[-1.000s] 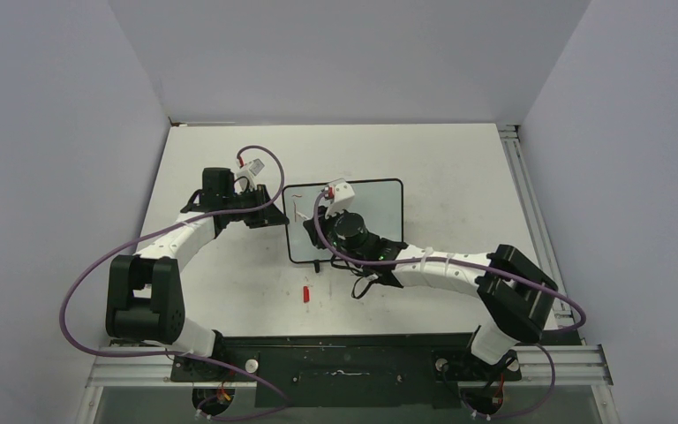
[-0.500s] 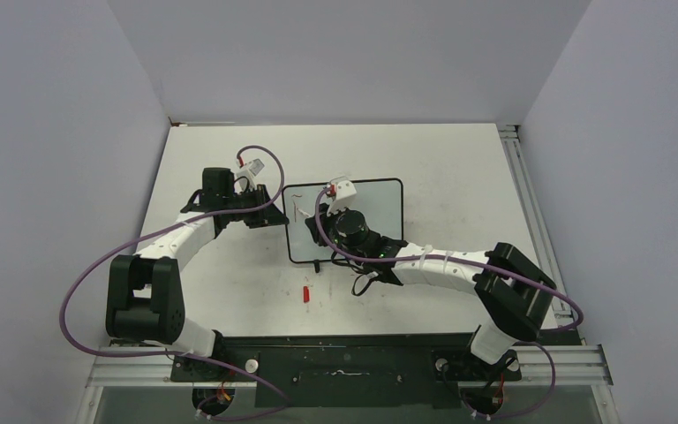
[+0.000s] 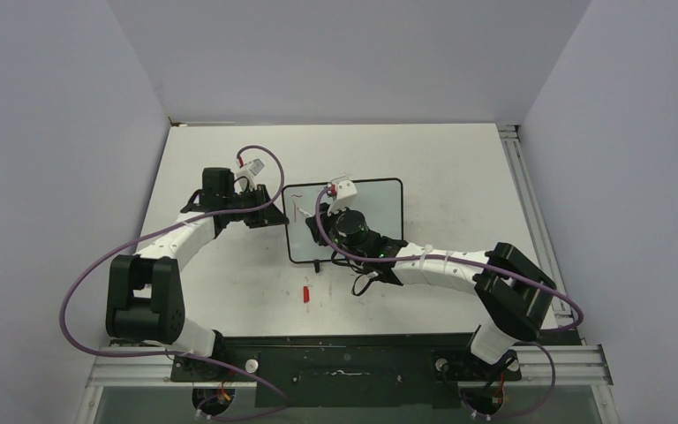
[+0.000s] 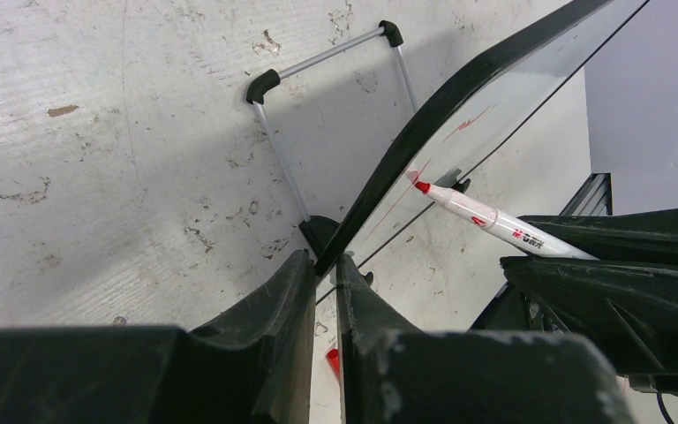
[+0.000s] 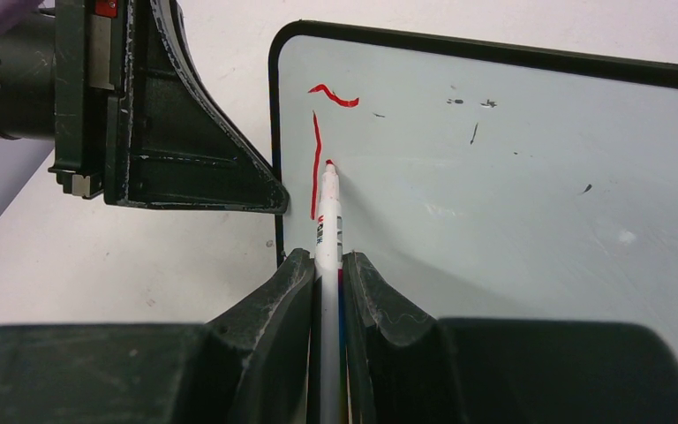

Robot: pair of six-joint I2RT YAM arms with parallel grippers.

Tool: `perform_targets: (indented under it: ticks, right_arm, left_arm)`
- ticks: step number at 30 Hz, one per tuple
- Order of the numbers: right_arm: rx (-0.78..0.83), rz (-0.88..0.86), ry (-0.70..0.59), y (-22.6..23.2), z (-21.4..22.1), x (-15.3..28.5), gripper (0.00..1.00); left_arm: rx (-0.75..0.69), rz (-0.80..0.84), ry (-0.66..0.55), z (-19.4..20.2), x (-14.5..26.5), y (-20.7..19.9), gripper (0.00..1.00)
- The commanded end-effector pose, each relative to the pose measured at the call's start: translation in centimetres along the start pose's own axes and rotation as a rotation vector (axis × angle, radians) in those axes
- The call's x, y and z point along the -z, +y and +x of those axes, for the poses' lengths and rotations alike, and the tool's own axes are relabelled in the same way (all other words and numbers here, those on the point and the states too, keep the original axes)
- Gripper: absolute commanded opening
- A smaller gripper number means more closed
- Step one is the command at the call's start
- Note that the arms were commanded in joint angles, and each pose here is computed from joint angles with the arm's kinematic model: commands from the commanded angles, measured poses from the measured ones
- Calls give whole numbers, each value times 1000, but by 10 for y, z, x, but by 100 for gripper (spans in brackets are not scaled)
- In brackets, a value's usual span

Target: Write a sentence on the whiteboard

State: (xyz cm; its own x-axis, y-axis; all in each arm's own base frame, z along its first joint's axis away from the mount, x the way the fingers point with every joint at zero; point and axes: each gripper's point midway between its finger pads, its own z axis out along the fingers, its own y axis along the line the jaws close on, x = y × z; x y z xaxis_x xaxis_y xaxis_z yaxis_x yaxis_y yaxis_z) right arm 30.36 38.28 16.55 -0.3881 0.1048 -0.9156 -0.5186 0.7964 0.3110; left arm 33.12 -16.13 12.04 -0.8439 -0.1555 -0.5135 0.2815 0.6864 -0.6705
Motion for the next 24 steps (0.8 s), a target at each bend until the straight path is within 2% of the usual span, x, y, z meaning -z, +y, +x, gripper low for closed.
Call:
perform_targets:
  ticks: [1, 24]
  right_arm:
    - [-34, 44, -84, -9, -28, 2, 5]
    - [-29, 40, -87, -12, -31, 7, 5]
  left_arm:
    - [-31, 39, -18, -13, 4, -16, 9]
    - [-32, 38, -19, -14, 4, -16, 9]
